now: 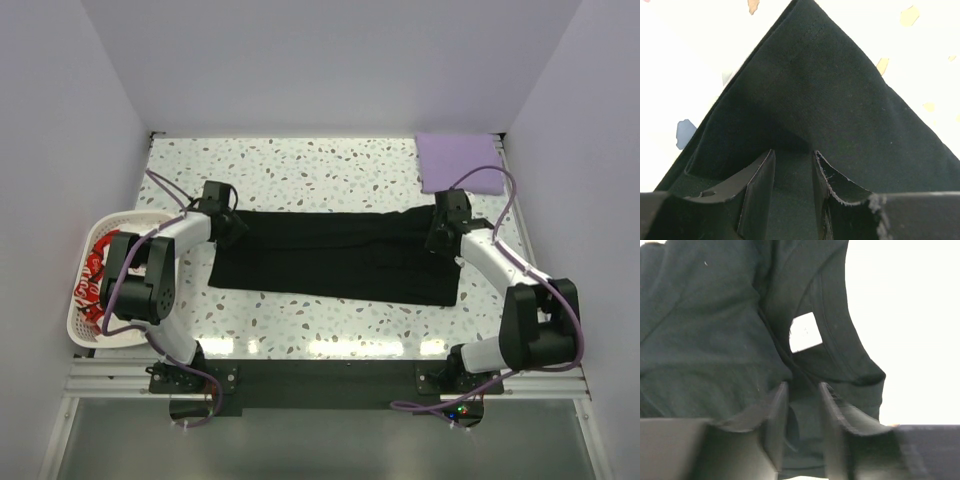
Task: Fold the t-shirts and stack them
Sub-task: Fold the tshirt
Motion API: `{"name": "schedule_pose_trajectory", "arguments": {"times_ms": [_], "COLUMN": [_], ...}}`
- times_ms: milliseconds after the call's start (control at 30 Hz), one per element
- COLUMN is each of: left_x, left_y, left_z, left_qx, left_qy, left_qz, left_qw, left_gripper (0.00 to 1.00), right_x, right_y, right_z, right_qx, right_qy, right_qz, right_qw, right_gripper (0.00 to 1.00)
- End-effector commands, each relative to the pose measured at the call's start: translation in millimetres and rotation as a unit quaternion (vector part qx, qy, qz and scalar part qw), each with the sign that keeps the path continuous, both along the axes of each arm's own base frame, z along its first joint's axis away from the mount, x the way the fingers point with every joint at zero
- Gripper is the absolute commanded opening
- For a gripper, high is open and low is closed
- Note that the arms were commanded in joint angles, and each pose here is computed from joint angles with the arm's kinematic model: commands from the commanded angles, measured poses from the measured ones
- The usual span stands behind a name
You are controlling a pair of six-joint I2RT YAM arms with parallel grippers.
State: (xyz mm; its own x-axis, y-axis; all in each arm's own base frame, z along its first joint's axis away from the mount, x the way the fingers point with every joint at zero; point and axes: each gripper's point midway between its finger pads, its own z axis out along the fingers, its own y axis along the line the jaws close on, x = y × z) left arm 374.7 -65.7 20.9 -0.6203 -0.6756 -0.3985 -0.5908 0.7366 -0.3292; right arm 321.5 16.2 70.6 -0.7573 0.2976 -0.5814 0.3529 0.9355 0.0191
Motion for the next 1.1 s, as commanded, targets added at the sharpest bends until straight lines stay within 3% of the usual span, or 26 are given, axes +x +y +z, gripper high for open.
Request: {"name": "schedule_pose_trajectory", "arguments": {"times_ms": [0,67,400,700,1067], "left_x": [6,9,27,12,-24], "left_y": [5,4,-9,-20,-8], "left_z": [2,8,49,110,139], "left_qx": [0.010,0.008,-0.013,-0.021,0.024], "left_qy": [0.001,-0.008,-0.058,-0.127,-0.170], "left_qz": [0.005,0.000,-0.036,-0.108,-0.149], "left_qw": [1.000,1.000,0.998,0.986,0.974], "left_gripper": [0.41,0.42,0.51,0.67,0.73], "right_x": [-5,-3,-11,-10,-9], "right_y": [-2,-1,68,121,146], "right_z": [19,39,82,21,-18], "right_qx": [-0.001,0.004,0.026,0.045,0.012], "right_qy": [-0.020,-0.045,-0.117,-0.071,-0.030], "right_qz": [0.005,0.006,0.122,0.223,0.246], "right_qw": [1.000,0.999,0.985,0.971,0.969], "right_gripper": [0.39,0.46,0.46,0.44,0.38]}}
